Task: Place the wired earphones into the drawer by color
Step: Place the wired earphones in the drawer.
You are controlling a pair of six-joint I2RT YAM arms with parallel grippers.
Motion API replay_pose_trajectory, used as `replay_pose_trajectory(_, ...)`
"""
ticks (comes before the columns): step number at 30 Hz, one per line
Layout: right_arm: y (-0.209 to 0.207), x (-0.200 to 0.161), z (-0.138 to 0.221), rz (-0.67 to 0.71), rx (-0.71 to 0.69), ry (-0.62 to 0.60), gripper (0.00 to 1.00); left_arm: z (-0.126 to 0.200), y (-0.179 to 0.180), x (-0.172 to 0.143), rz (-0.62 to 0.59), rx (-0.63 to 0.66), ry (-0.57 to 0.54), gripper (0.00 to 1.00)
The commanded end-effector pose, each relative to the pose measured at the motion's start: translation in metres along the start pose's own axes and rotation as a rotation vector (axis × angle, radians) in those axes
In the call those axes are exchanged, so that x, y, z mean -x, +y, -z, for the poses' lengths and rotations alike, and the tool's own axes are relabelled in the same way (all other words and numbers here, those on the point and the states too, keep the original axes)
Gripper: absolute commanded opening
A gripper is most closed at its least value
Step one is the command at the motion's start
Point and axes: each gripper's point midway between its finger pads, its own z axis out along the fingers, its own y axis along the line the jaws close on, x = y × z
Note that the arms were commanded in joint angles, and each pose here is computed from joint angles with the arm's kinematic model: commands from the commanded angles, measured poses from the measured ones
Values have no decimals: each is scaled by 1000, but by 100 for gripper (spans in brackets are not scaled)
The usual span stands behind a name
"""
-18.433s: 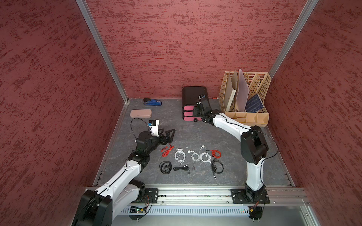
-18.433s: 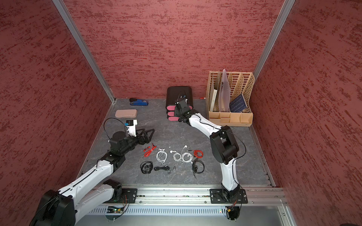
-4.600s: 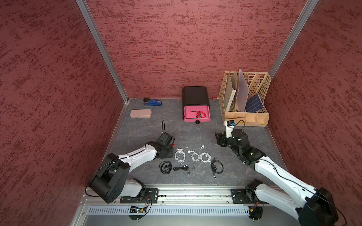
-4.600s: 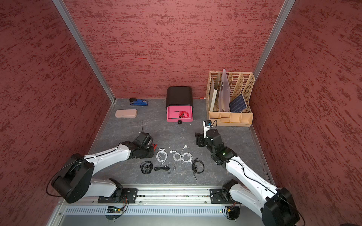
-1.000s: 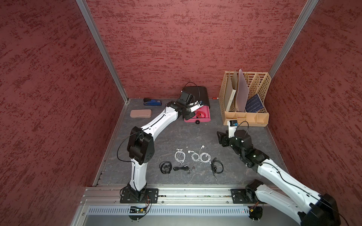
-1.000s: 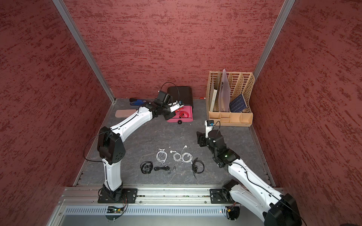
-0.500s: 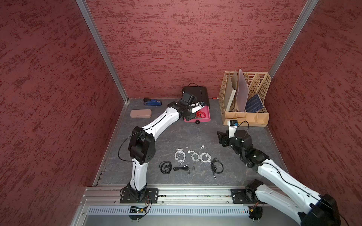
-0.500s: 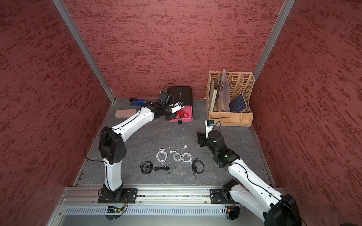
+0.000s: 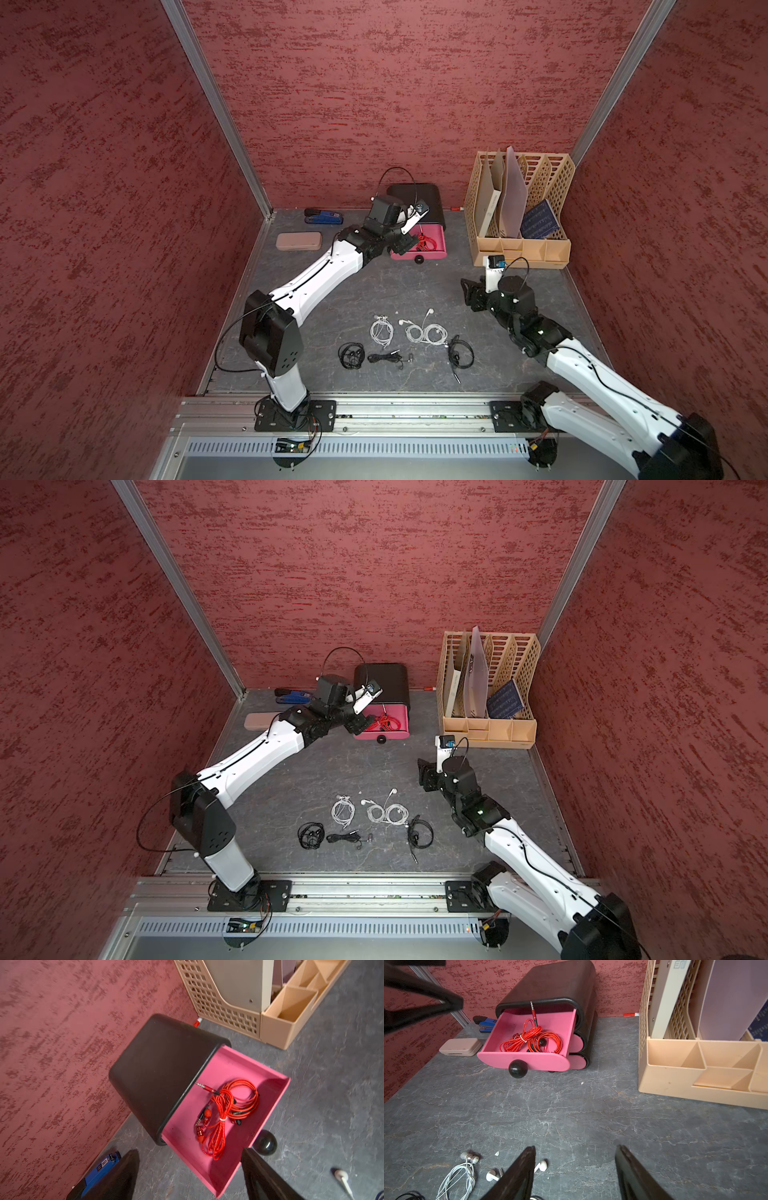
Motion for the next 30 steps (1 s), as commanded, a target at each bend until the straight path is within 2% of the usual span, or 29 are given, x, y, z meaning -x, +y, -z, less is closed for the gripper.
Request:
replay_pose_trajectory(1, -5, 0, 2, 4, -20, -11, 65, 4, 6, 10, 141, -5, -34, 83)
replay_pose_trajectory(6, -4, -1, 1, 2, -13, -11, 65, 14, 3, 10, 324, -62, -65, 90)
replay_pose_trajectory(9, -1, -2, 0, 1, 5, -3, 65, 25, 0, 6, 410, -91, -99, 100)
replay_pose_trajectory(17, 25, 0, -11, -12, 118, 73, 65, 60, -7, -22, 557, -87, -158, 100)
replay_pose_trajectory(23, 56, 22, -21, -87, 235, 100, 65, 85, -21, -56, 631, -78, -226, 100)
replay_pose_trajectory(30, 78, 47, -60, -115, 247, 193, 62, 96, -44, -98, 624, -80, -249, 100)
